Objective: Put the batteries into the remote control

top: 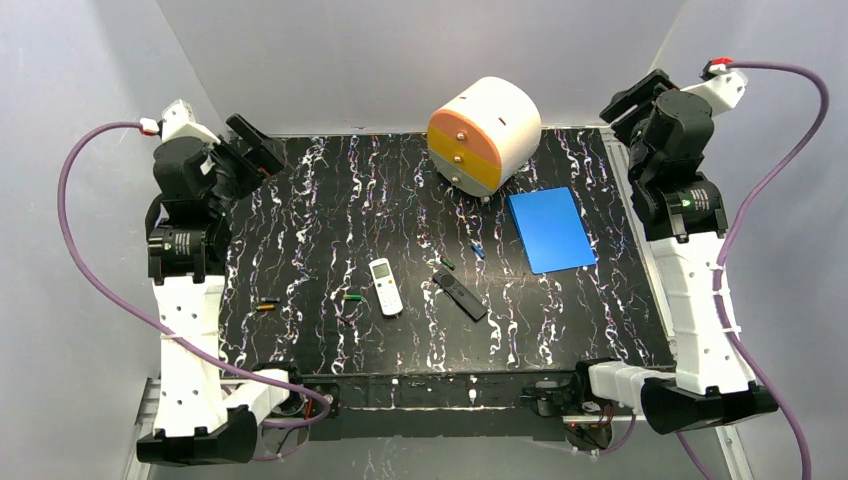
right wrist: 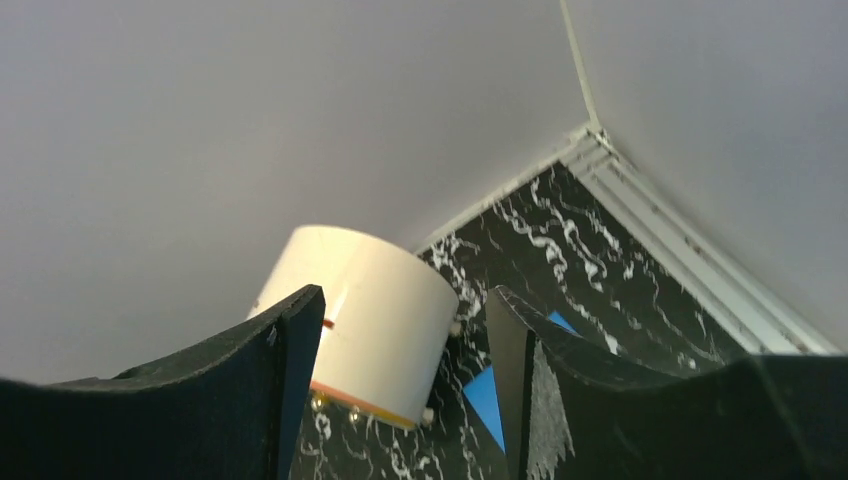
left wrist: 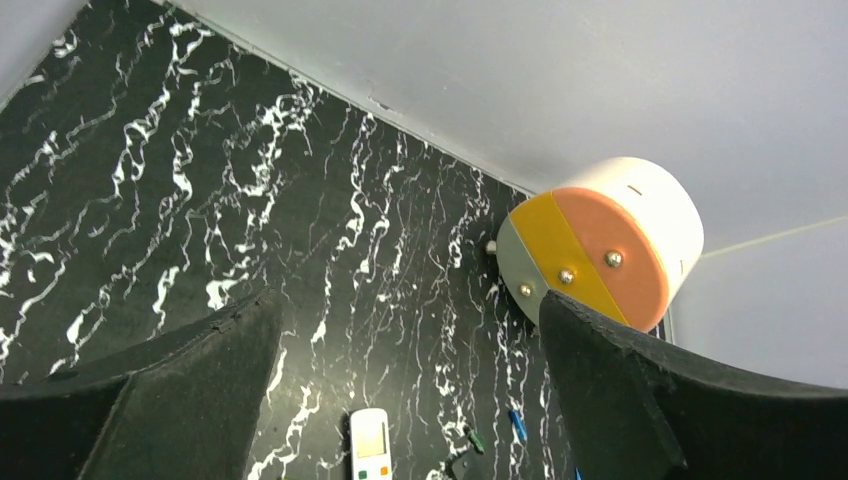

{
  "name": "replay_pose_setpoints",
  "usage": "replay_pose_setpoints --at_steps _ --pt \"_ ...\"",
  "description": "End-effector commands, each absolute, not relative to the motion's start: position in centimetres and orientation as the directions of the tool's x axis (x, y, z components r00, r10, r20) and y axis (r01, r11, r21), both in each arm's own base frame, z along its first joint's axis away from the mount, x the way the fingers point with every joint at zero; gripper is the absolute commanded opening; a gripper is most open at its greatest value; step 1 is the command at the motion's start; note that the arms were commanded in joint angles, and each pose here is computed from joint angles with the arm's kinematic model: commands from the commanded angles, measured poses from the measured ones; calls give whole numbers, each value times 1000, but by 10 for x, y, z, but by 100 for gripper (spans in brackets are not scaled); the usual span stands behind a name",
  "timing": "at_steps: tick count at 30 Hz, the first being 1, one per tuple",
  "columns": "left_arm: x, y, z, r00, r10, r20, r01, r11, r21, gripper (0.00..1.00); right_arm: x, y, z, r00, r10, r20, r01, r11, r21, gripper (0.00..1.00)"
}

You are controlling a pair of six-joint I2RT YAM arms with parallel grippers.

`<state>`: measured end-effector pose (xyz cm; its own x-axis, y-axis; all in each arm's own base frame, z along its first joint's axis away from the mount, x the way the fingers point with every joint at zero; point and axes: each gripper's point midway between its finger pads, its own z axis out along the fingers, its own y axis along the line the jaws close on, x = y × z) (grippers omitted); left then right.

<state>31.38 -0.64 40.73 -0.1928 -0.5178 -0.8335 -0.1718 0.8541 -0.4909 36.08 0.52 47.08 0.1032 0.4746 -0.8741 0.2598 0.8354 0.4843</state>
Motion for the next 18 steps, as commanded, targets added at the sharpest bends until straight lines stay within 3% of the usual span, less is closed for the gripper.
replay_pose_setpoints --at_steps 1,6,11,15,18 --pt "300 -18 395 -237 -548 -802 -145 837 -528 99 356 13 426 -33 553 -833 329 793 513 70" --pt "296 -24 340 -356 -567 -742 -202 822 -532 99 354 43 354 -346 570 -745 355 815 458 77" --pt "290 -50 285 -495 -560 -664 -153 808 -568 98 341 82 281 -624 568 -537 351 817 457 84" --pt "283 -66 235 -640 -554 -532 -200 790 -580 98 327 83 244 -703 492 -514 313 862 399 97" --pt "266 -75 209 -744 -487 -457 -212 821 -531 98 318 81 228 -691 472 -548 270 871 409 99"
